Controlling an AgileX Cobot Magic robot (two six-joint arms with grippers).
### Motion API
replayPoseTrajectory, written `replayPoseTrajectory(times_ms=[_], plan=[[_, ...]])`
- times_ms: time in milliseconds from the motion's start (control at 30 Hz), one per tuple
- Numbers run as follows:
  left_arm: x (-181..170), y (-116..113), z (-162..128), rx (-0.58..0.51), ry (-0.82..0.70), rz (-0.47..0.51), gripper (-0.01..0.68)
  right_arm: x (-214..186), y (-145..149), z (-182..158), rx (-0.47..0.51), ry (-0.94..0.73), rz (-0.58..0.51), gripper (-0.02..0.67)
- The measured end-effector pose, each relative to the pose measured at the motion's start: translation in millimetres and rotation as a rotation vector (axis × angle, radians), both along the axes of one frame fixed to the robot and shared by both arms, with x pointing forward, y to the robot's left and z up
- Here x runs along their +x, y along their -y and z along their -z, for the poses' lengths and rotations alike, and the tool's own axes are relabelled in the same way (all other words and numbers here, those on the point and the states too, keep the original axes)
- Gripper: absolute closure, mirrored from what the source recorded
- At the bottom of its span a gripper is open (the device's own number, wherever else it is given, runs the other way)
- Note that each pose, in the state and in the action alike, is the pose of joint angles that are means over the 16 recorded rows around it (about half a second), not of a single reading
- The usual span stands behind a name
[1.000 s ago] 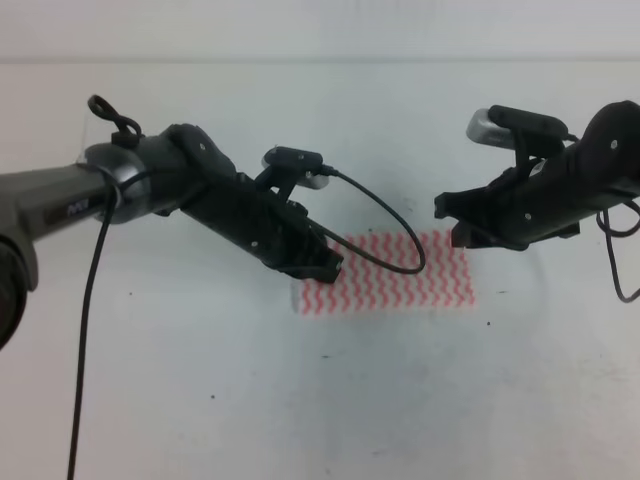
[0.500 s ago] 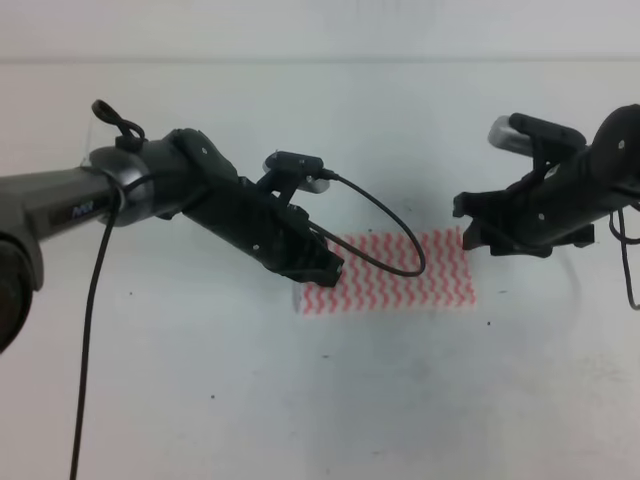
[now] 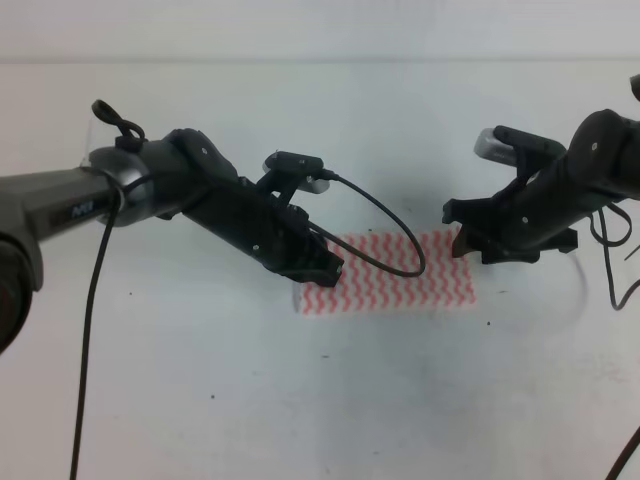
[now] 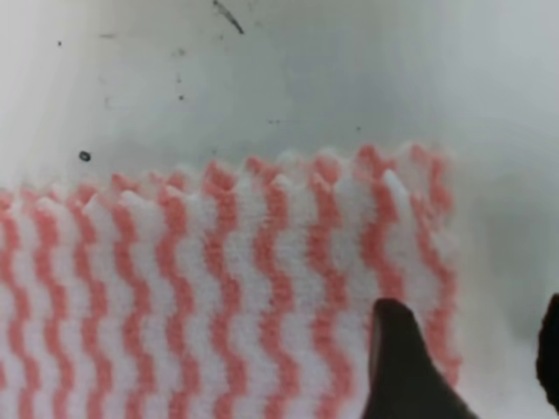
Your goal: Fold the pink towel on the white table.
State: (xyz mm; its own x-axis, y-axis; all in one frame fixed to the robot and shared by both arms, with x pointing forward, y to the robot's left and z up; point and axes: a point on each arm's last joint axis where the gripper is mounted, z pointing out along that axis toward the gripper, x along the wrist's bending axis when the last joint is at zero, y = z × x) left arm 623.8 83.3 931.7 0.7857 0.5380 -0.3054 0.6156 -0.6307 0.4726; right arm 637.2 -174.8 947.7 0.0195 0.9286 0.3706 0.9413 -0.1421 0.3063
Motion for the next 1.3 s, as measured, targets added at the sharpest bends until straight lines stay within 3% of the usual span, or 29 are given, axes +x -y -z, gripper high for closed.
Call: replayPoseTrajectory(times_ms=[1033,1300], plan=[[0,0,1,0.001,0.0,0.001,0.679,-2,-7,14,0.063,-0.136,-0.003,0.341],[0,0,1,0.001,-0.002,0.001,0.679,-1,-8,20,0.067,-0.15,-0.001,0.392]])
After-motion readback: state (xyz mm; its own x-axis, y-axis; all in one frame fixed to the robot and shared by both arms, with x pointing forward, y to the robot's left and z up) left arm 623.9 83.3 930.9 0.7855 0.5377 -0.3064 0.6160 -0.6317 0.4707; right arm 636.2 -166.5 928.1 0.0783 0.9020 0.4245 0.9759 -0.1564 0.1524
